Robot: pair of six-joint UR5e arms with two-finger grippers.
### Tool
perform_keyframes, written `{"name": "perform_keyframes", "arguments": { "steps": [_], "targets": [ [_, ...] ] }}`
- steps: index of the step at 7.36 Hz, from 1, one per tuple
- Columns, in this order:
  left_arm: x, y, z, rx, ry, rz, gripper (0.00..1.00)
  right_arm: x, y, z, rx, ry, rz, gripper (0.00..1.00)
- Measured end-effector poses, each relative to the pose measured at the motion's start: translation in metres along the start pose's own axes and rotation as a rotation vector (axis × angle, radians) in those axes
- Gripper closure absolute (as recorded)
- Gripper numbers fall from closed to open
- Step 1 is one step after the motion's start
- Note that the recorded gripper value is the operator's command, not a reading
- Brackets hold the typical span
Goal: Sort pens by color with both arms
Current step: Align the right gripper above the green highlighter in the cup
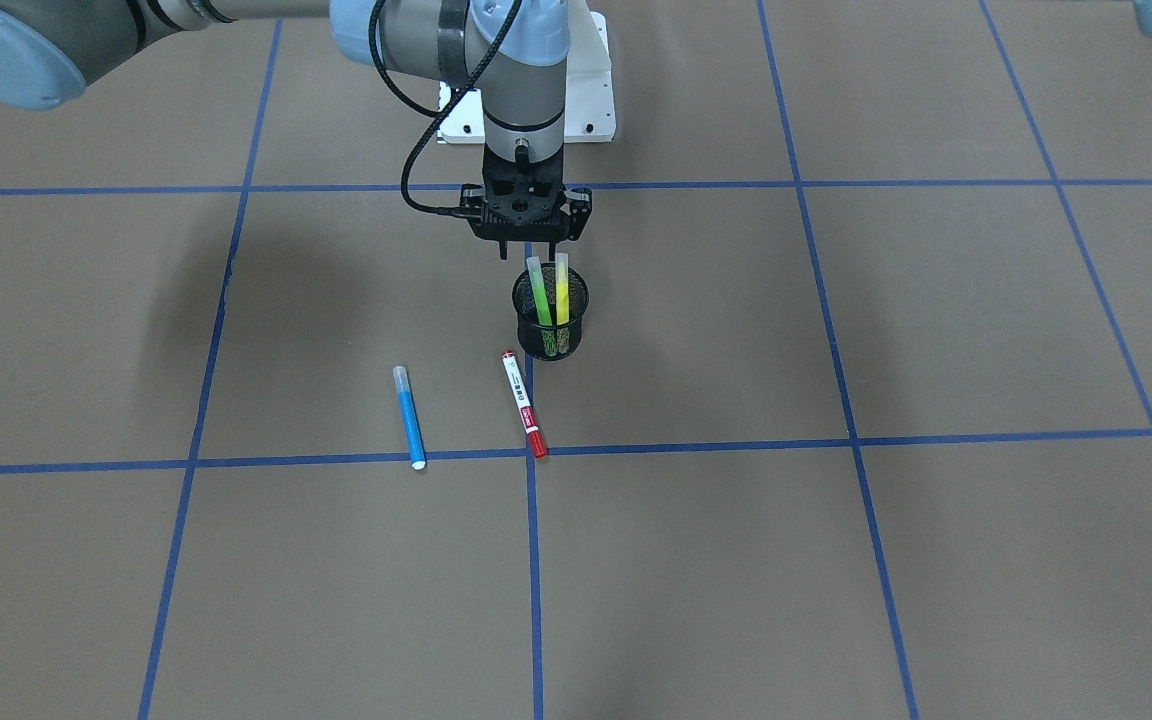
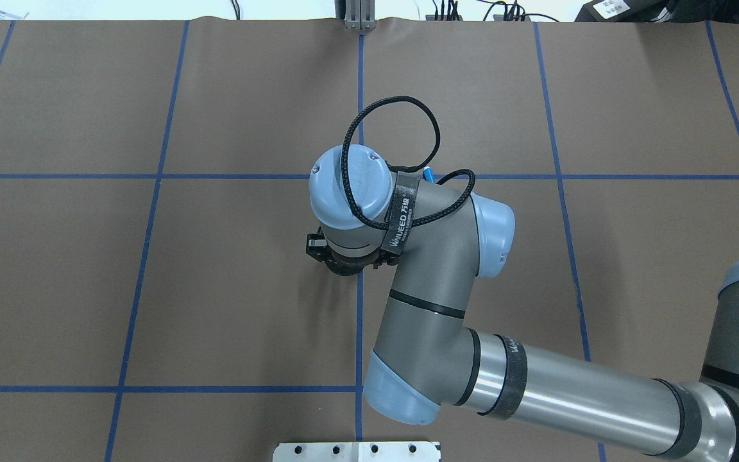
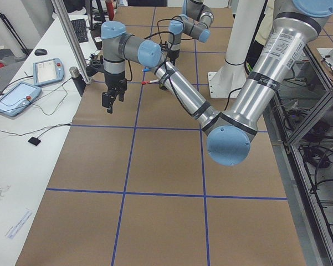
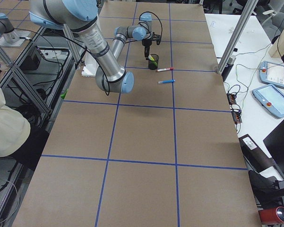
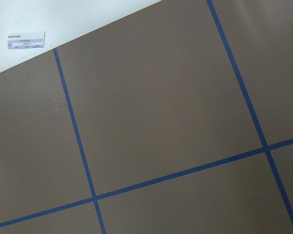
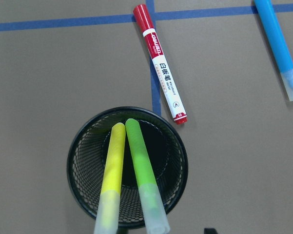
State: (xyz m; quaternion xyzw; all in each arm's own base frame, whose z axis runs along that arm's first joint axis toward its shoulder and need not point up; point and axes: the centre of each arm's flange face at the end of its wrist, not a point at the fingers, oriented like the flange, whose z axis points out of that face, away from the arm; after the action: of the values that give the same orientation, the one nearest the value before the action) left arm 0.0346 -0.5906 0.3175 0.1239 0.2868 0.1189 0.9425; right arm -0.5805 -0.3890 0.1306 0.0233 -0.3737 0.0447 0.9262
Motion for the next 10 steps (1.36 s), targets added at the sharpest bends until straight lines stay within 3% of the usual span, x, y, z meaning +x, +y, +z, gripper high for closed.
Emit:
{"name": "perform_keyframes", "arguments": {
  "steps": [1, 3, 9, 10],
  "targets": [
    [-0.0002, 0.0001, -0.0001, 0.000, 0.000, -0.001, 0.01, 0.0002, -0.0004, 0.0009, 0.002, 0.002, -0.007, 0.40],
    [-0.0006, 0.0001, -0.0003, 0.000, 0.000, -0.001, 0.01, 0.0004, -0.0010, 0.0017, 0.006, 0.004, -0.016, 0.56],
    [-0.0013, 0.0003, -0.0012, 0.002, -0.001, -0.002, 0.01, -0.0031, -0.0059, 0.0027, 0.034, -0.013, -0.049, 0.58],
    [-0.0015, 0.0003, -0.0012, 0.002, -0.002, -0.002, 0.01, -0.0034, -0.0062, 0.0044, 0.036, -0.012, -0.050, 0.62]
  ]
}}
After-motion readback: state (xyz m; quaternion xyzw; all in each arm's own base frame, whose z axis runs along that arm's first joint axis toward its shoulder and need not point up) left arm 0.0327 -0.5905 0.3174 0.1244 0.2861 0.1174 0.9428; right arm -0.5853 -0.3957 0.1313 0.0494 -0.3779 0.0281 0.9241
